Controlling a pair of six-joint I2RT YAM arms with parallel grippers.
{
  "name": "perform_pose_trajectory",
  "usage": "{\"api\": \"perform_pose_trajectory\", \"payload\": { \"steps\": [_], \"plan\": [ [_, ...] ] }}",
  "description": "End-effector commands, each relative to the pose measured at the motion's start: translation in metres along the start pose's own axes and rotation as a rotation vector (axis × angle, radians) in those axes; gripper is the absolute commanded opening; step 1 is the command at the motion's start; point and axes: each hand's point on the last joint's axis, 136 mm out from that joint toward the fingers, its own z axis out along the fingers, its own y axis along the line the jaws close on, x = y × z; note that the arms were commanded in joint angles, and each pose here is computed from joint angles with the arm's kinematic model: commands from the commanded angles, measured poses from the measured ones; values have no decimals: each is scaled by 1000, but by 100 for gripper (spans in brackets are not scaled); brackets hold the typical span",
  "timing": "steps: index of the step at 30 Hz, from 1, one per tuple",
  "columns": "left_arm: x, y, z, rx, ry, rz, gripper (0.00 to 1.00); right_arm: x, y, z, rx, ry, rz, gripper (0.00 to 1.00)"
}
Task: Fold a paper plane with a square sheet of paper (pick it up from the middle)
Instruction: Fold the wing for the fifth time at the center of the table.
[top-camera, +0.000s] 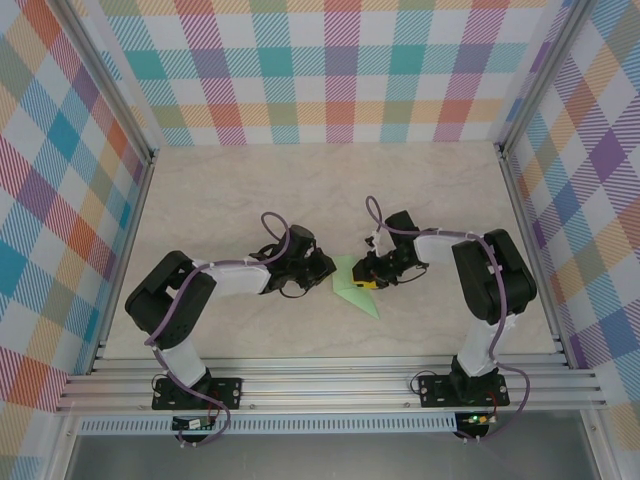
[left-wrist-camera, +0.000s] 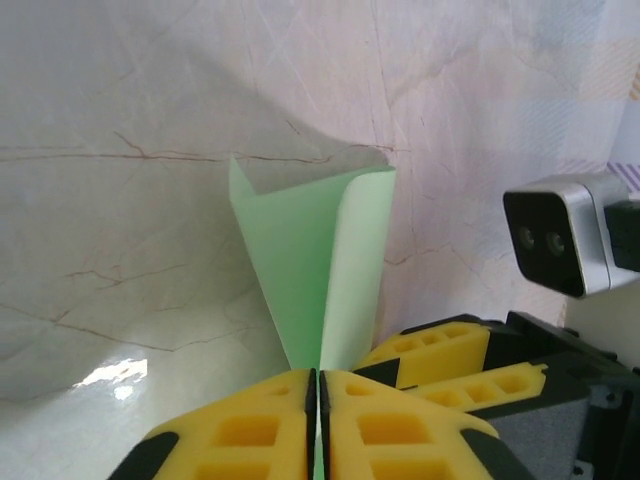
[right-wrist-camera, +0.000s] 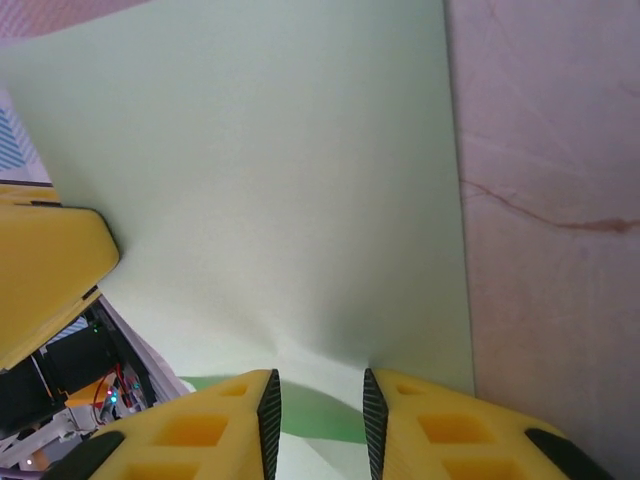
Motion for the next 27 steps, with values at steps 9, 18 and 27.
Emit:
{"api": "perform_pose_trajectory", "payload": {
  "steps": [9,18,27],
  "plan": [
    [-20,-1,-13,-17,-47,-9,0,5,18,-46,92,-161,-165,41],
    [-29,-4,-21,-12,-64,-21,0,32,32,-50,278,-344,-475,43],
    [-32,-9,-20,-4,-56,-22,0,38,49,-20,464,-466,-894,51]
  ]
}}
